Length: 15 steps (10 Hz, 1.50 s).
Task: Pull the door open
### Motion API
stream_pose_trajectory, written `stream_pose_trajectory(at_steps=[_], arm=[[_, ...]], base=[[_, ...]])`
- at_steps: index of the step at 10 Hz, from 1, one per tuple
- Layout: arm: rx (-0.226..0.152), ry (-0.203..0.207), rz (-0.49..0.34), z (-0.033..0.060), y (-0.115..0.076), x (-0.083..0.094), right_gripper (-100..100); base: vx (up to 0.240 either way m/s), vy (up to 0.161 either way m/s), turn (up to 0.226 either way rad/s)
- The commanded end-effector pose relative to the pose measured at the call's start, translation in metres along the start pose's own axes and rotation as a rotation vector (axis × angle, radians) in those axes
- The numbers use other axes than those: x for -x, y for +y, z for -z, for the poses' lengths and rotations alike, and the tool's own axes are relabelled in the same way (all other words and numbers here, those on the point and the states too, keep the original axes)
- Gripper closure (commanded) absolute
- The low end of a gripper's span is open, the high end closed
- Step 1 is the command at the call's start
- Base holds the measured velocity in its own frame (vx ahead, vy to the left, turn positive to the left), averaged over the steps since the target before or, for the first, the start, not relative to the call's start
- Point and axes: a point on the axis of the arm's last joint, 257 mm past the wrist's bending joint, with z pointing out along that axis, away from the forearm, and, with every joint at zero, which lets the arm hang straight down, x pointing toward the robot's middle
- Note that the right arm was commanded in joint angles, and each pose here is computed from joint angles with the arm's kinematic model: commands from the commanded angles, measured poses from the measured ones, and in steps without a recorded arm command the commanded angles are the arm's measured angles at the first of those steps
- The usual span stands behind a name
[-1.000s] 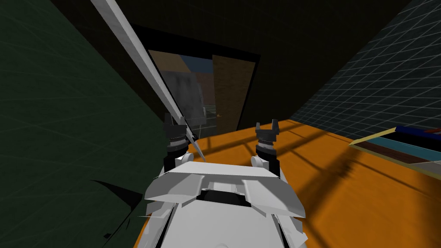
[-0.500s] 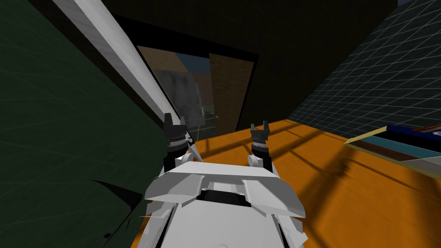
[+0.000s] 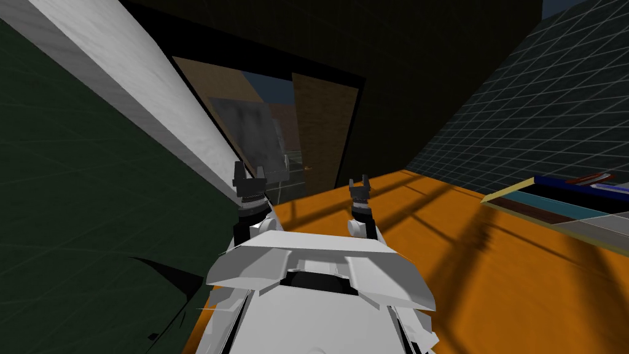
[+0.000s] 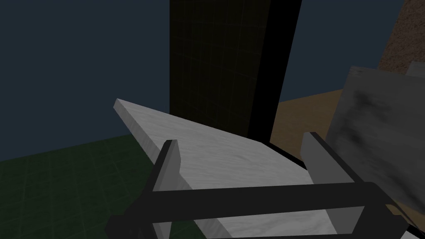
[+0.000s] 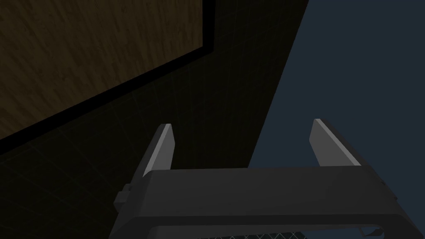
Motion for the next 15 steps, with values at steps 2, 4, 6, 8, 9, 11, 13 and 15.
stream_pose_trajectory(at_steps=[2,4,6,8,9,11,13,15], arm=[[-0.029,0.02,-0.02,0.0029,-0.02,-0.008,-100],[-0.052,0.036,-0.033,0.0053,-0.035,-0.015,-100],[-0.076,0.052,-0.048,0.0082,-0.051,-0.023,-100],[-0.101,0.069,-0.061,0.0116,-0.067,-0.032,-100],[-0.113,0.078,-0.067,0.0135,-0.074,-0.036,-100],[-0.138,0.096,-0.08,0.0178,-0.09,-0.045,-100],[-0.164,0.115,-0.092,0.0226,-0.106,-0.054,-100],[-0.191,0.135,-0.103,0.0279,-0.121,-0.064,-100]], base=[[0.098,-0.008,-0.039],[0.092,-0.005,-0.058],[0.095,0.004,-0.056],[0.091,-0.014,-0.048],[0.083,-0.001,-0.06],[0.089,0.004,-0.058],[0.095,0.006,-0.056],[0.092,0.012,-0.063]])
